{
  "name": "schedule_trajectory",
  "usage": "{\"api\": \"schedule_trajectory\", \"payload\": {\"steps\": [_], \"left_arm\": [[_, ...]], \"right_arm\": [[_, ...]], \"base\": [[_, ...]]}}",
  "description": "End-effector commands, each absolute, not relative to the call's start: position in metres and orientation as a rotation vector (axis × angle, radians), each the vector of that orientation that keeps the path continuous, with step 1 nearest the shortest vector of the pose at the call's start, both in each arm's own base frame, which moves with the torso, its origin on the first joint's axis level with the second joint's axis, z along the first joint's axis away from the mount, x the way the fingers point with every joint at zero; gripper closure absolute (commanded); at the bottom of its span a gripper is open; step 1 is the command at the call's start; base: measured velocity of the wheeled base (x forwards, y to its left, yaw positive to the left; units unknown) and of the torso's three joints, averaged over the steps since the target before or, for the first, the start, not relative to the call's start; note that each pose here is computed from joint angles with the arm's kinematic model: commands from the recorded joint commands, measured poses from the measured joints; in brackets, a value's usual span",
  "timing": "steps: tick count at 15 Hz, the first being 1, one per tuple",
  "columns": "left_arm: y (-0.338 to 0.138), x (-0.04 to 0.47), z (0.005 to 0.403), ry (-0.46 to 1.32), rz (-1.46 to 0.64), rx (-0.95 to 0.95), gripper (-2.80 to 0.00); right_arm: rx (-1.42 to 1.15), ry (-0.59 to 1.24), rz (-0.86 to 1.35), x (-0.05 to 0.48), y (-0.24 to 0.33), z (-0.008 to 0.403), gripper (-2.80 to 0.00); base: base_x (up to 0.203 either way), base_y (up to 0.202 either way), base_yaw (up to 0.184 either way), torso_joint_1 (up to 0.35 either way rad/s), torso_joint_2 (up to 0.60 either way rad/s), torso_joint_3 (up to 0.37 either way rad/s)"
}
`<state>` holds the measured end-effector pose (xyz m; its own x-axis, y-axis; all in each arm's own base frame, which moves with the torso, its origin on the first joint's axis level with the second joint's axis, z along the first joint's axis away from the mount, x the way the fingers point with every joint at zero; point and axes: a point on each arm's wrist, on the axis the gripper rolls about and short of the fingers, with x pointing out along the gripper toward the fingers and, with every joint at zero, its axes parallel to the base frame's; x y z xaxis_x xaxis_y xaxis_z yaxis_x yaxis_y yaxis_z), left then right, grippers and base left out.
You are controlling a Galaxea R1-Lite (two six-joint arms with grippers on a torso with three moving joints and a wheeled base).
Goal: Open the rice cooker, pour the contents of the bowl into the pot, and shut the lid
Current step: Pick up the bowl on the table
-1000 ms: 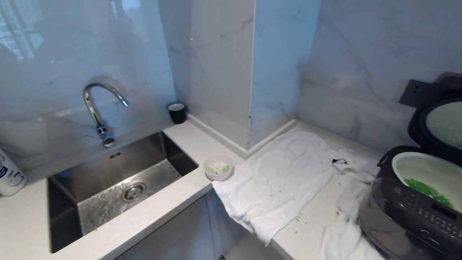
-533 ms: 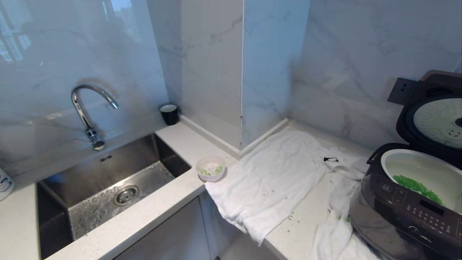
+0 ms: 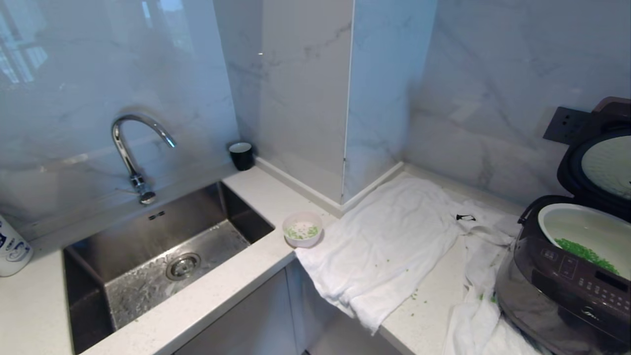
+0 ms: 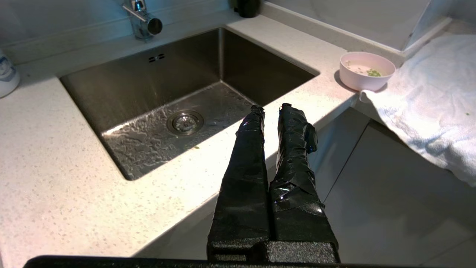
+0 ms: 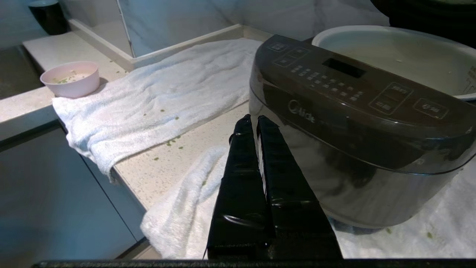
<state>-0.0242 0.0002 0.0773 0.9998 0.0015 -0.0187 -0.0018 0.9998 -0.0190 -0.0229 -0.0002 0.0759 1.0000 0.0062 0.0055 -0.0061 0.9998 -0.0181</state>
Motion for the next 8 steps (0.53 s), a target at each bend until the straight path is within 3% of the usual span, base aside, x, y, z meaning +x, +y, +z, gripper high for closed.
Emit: {"api": "schedule_trajectory", "payload": {"steps": [1,5,8], "left_arm": [[0.0002,-0.0242,0.0773,0.018,0.003,-0.018,0.0],[0.0002,-0.0242,0.0773,0.018,0.003,-0.02,0.0],[0.0002,-0.0242,0.0773,0.018,0.003,-0.02,0.0]], "right_arm": [[-0.018,-0.006,0.006,-0.0229,-0.0002,0.0759,0.0],[-0.017,-0.006,0.007,-0.0229,-0.0002,0.0759,0.0],[-0.028,-0.006,0.011,-0.0229,-0.0001,0.0759,0.0]], "base": [[0.0,0.199,-0.003,0.002,0.0,0.002],[0.0,0.16,0.001,0.002,0.0,0.002],[0.0,0.0,0.0,0.0,0.0,0.0]]}}
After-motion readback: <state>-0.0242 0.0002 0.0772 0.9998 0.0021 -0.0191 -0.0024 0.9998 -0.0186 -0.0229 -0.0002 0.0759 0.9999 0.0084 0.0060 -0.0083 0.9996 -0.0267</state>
